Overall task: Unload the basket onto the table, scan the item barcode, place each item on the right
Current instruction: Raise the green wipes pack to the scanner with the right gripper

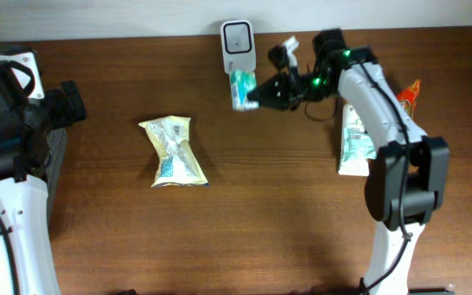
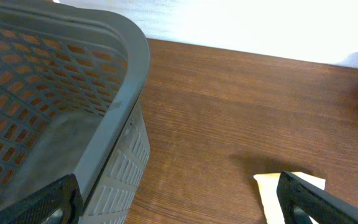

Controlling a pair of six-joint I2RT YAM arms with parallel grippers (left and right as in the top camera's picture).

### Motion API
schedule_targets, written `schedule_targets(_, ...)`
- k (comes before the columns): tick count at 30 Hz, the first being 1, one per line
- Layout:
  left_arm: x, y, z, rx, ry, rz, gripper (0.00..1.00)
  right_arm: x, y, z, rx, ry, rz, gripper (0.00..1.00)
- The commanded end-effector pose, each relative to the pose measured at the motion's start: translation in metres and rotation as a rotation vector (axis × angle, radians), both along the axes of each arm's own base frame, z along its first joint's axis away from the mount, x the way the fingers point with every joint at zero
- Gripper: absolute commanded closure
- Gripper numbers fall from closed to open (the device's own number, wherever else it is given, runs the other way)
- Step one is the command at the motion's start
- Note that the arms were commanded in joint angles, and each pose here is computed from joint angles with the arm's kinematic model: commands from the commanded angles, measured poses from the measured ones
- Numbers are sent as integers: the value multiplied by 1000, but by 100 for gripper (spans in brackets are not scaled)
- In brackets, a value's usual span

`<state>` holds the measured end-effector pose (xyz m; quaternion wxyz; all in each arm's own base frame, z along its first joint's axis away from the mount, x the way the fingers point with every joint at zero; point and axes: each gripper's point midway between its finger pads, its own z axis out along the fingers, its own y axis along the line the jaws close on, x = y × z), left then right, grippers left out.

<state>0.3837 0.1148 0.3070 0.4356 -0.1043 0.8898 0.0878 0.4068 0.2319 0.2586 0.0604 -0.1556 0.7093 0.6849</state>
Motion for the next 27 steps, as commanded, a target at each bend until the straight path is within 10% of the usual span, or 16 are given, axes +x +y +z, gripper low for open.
schedule_targets(1,-1,-1,9,-6,-26,1,1,-4,-19,75,54,-139,-31,96)
schedule_targets(27,-1,-1,9,-6,-26,1,1,15,-32,69,-110,-191,-144,96)
